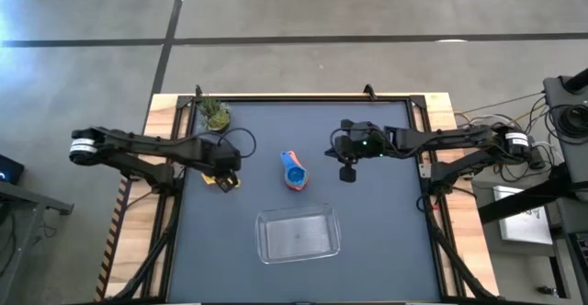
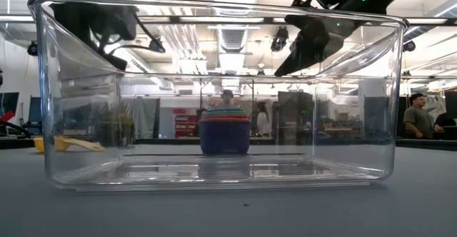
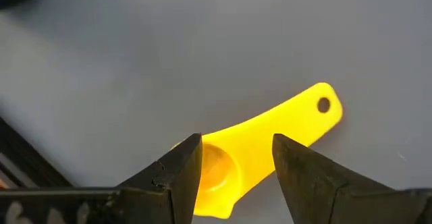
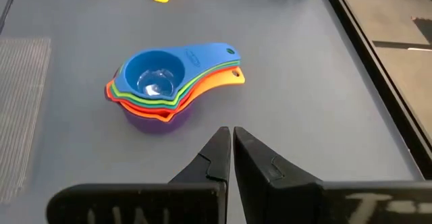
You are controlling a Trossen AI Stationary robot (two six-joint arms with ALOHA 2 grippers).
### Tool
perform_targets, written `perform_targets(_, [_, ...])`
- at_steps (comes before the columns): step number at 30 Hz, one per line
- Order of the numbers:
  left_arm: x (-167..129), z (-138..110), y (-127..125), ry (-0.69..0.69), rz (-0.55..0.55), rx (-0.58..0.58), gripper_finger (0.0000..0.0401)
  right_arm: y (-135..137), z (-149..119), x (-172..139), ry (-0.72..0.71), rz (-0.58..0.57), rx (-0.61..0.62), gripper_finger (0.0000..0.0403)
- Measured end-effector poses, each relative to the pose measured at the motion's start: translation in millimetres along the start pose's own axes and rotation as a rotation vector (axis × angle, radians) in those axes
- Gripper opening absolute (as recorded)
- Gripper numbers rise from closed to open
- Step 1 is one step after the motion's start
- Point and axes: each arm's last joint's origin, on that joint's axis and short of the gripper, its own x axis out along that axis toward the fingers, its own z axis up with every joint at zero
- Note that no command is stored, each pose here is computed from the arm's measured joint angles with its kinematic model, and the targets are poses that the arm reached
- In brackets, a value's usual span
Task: Nest measuring cups in basket
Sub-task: Stack the yellow measuring cup on top of the blue measuring cup
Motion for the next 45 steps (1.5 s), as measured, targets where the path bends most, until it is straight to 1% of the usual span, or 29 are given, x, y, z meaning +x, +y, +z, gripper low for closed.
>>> perform_targets(4, [9,2,-3,0.024,0.05,-0.075,0.0164,0,0,1,0.002,0.0,0.002,0.0009])
perform_targets(7, [17,6,-7,0.018,0.078,-0.089,0.0164,0,0,1,0.0,0.0,0.002,0.0009])
perform_targets(13, [33,16,-20,-0.012,0.051,-0.034,0.0164,-1,3,1,-0.028,-0.005,-0.003,0.0009])
perform_targets(16, [39,16,-25,0.041,0.047,0.019,0.0164,-1,3,1,-0.036,-0.007,-0.008,0.0009])
perform_targets(19, [42,10,-32,0.121,0.022,0.075,0.0164,-1,3,1,-0.034,-0.007,-0.009,0.0009])
perform_targets(21, [40,4,-37,0.15,0.007,0.104,0.0164,-1,3,1,-0.032,-0.006,-0.011,0.0009])
perform_targets(23, [35,-3,-43,0.176,0.014,0.13,0.0164,-1,3,1,-0.032,-0.006,-0.014,0.0009])
perform_targets(27, [16,-17,-53,0.186,0.04,0.143,0.0164,-1,3,1,-0.032,-0.006,-0.011,0.0009])
perform_targets(30, [3,-27,-56,0.177,0.094,0.127,0.0164,-1,3,1,-0.034,-0.006,-0.011,0.0009])
perform_targets(33, [-3,-33,-55,0.154,0.147,0.081,0.0164,-1,4,1,-0.04,-0.008,-0.011,0.0009])
perform_targets(38, [3,-36,-52,0.135,0.186,0.022,0.0164,-1,4,1,-0.044,-0.008,-0.008,0.0009])
perform_targets(43, [11,-36,-46,0.129,0.222,0.009,0.0164,-1,4,1,-0.045,-0.008,-0.01,0.0009])
perform_targets(45, [14,-35,-46,0.123,0.211,0.005,0.0163,-1,4,1,-0.046,-0.008,-0.01,0.0009])
